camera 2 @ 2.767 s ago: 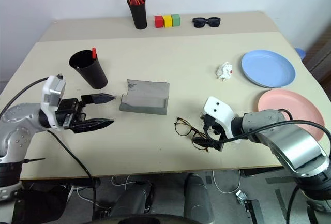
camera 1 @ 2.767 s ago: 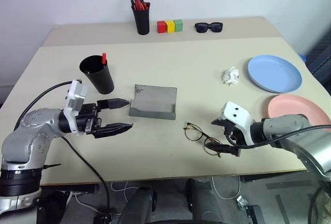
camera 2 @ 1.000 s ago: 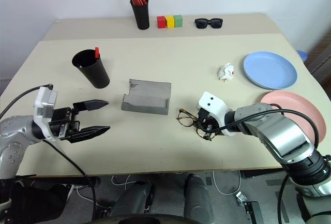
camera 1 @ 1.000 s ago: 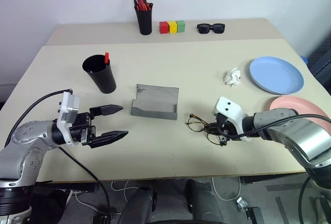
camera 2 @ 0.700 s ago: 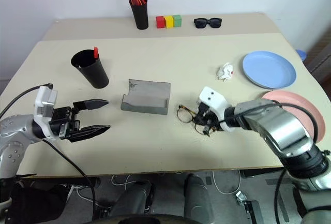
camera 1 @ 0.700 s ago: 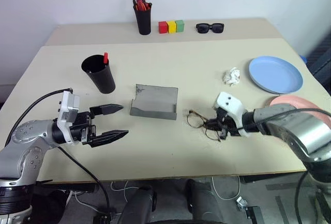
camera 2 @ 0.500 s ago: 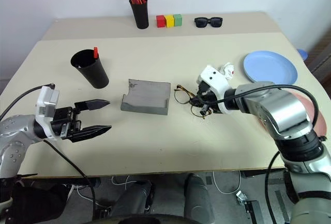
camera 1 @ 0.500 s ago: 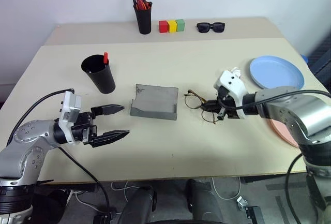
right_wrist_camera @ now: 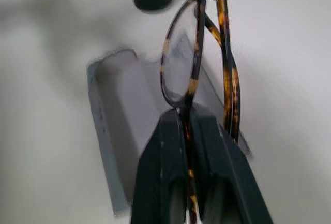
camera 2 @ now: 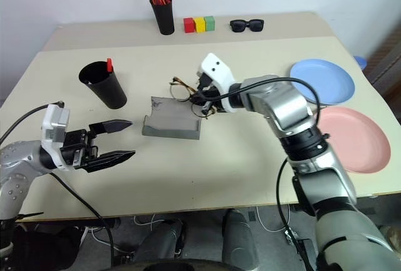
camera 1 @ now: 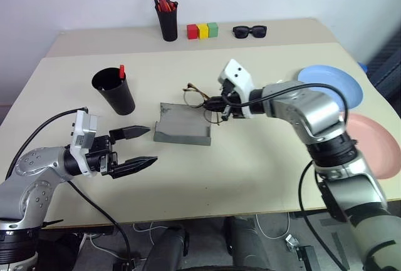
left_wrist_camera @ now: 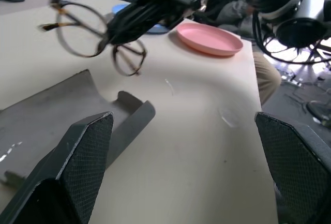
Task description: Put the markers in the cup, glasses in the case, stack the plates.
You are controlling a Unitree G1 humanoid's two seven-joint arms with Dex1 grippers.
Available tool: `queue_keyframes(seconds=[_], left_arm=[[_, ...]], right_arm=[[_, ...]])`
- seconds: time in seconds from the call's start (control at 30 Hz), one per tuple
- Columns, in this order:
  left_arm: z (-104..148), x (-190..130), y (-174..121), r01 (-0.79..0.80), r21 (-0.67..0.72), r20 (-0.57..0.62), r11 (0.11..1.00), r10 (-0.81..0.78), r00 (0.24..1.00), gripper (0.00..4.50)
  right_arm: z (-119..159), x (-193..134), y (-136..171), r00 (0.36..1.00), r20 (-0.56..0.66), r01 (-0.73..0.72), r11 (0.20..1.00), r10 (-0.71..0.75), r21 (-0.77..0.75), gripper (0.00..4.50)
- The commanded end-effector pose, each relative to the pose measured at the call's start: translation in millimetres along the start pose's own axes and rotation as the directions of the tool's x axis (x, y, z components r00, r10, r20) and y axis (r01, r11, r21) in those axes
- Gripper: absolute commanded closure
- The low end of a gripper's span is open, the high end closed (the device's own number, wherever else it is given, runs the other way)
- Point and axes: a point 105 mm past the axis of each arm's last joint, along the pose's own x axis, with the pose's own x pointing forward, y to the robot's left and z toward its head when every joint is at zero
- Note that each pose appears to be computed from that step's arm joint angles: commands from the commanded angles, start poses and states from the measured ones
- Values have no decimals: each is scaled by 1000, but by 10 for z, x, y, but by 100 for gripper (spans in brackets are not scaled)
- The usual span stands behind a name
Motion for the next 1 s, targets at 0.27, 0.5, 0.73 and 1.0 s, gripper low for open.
queue_keyframes(seconds=[0.27,0.5,0.73,1.0], left_arm=[[101,-41,-66,-18,33,3,999,18,1000,0],[88,-35,-68,-17,32,0,999,17,1000,0],[76,-10,-62,-10,41,3,999,10,1000,0],[79,-7,-58,-13,45,8,999,12,1000,0]], right_arm=[[99,493,293,993,91,-74,997,73,2,448],[-113,503,375,990,-10,-139,984,139,-109,448],[-270,442,325,984,-91,-160,981,151,-109,448],[-275,440,271,987,-83,-143,984,135,-102,194]])
